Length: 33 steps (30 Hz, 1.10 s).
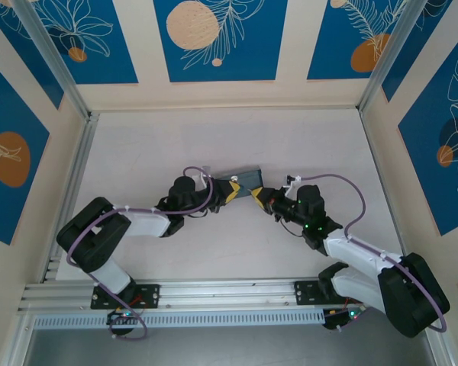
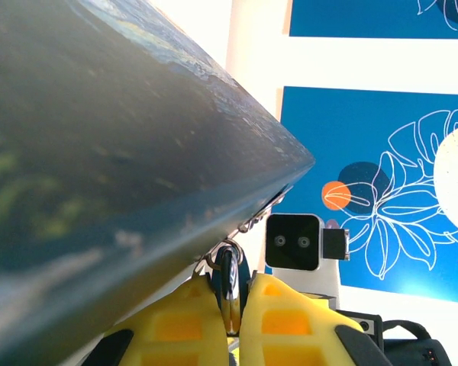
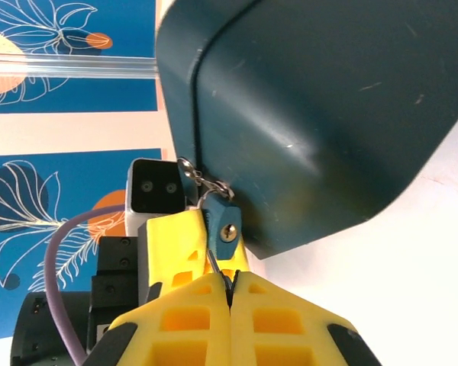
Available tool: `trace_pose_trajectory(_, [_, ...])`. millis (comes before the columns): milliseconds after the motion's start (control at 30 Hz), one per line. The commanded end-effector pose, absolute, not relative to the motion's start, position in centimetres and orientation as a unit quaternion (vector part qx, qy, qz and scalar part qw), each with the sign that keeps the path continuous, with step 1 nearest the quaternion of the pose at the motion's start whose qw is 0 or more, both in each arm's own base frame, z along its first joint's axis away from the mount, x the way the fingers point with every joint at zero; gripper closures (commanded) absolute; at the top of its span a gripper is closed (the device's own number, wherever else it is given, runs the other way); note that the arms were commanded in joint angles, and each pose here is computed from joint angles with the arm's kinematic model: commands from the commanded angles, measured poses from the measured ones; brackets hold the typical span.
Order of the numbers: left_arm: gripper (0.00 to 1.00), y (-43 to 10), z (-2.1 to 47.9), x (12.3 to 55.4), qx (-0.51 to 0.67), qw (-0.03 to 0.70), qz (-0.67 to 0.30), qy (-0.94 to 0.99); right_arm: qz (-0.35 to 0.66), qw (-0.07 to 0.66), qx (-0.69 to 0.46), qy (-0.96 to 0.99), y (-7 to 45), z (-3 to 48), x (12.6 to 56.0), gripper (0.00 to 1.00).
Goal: Unlock a padlock with a key
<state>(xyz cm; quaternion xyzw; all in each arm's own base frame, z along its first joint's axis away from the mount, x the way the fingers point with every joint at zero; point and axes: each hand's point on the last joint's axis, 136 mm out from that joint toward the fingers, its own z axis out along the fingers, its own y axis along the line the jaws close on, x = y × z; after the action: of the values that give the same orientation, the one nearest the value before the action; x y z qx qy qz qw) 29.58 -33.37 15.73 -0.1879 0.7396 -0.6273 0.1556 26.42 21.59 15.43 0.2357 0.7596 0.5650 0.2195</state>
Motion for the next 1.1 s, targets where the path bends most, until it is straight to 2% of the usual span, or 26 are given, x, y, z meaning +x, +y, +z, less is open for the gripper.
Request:
trace_pose_trajectory(0, [1.00,-33.5,16.2,29.6,-0.179,0.157,-0.638,0.733,0.557,0.222,0.231,0.766,21.9,14.9,26.6,1.00])
trace_pose_trajectory(1067, [1.00,-33.5,15.9,29.4,-0.179,0.154,-0.637,0.734,0.571,0.221,0.209,0.762,24.1,16.6,28.2,1.00])
